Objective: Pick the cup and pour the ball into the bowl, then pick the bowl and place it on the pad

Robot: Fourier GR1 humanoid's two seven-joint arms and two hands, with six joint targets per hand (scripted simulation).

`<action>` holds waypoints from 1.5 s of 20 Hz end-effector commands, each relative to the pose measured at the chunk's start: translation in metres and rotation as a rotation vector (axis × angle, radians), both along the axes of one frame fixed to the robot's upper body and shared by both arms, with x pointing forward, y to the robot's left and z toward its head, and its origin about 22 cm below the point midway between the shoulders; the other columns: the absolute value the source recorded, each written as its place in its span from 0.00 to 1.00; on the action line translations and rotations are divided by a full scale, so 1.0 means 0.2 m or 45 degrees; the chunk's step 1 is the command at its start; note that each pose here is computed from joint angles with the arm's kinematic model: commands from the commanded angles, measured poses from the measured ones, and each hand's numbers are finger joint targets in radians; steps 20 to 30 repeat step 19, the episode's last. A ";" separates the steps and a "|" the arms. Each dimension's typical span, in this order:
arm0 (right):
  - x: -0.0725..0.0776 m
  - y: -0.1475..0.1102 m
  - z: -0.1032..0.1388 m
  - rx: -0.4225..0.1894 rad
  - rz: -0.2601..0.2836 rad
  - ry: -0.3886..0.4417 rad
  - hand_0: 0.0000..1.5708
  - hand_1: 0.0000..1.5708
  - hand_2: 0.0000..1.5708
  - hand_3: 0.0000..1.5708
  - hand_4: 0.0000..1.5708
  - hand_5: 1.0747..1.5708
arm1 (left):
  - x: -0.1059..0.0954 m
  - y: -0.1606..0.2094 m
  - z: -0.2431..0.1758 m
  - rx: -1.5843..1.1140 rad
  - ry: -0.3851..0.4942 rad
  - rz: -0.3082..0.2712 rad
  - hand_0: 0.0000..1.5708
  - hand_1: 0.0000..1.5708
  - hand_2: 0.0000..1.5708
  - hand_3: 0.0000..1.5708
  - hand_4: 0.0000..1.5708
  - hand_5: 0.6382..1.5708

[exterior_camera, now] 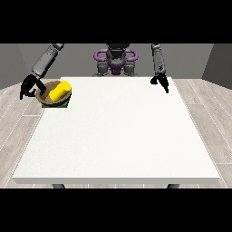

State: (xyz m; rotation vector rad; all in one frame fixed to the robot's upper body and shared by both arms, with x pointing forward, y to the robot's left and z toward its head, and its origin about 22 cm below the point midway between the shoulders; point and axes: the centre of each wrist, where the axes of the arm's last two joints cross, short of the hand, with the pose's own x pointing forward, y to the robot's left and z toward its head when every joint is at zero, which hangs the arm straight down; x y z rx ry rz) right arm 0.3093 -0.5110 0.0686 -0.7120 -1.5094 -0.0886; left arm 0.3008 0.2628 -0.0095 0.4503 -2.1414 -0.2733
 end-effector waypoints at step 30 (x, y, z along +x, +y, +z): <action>-0.12 -0.24 0.22 0.314 0.050 0.084 0.00 0.00 0.00 0.00 0.08 0.51 | -0.24 -0.02 -0.11 -0.110 0.093 0.011 0.00 0.00 0.00 0.00 0.61 0.83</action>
